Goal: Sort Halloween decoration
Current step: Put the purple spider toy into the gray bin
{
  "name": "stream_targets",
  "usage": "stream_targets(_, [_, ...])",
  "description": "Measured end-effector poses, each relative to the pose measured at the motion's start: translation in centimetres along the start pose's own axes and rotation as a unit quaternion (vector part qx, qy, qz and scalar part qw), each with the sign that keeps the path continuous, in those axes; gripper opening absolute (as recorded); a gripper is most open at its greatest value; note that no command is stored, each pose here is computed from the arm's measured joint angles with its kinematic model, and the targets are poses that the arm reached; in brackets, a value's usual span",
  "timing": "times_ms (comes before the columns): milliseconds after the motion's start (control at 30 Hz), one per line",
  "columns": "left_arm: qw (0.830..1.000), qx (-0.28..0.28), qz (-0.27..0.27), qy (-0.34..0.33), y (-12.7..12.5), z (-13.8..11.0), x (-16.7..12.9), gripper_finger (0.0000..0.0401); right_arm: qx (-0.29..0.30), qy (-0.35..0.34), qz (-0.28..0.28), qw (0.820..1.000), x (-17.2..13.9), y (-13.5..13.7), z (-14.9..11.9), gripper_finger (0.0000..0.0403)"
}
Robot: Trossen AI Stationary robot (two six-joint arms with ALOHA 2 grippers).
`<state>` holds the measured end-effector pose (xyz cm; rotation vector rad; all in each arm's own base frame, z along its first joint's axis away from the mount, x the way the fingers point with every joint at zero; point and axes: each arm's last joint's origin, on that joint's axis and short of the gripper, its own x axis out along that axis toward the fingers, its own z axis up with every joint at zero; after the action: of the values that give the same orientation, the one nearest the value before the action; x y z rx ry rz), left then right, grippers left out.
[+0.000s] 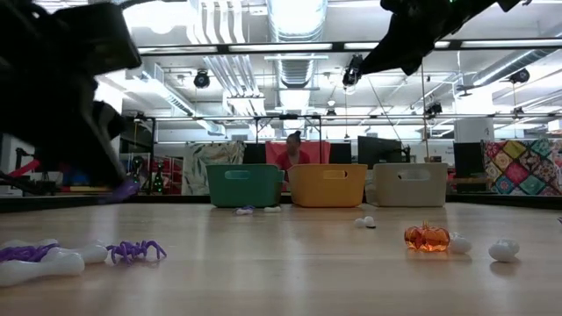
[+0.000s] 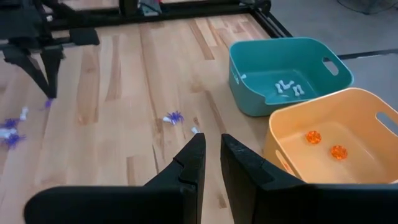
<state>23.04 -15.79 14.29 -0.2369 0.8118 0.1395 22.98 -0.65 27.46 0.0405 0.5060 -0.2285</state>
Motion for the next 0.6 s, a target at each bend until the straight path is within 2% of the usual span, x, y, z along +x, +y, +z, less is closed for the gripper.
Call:
stream_targets(133, [0.999, 0.007, 0.030, -0.044, 0.3, 0.8, -0.5, 0.0000, 0.005, 0.002, 0.010, 1.000, 1.2, 0.3, -0.1, 0.0043])
stream_targets(333, [0.991, 0.002, 0.088, -0.099, 1.4, 2.1, -0.4, 0.0000, -0.022, 0.011, 0.040, 0.999, 5.1, 1.2, -0.9, 0.0043])
stream_targets(433, [0.985, -0.004, 0.118, -0.124, 2.2, 3.1, -0.1, 0.0000, -0.036, -0.003, 0.047, 0.998, 7.2, 1.7, -1.2, 0.0043])
stream_targets(600, [0.979, -0.017, 0.142, -0.145, 3.6, 4.6, 0.4, 0.0000, -0.064, -0.048, 0.093, 0.992, 10.1, 2.5, -1.6, 0.0043])
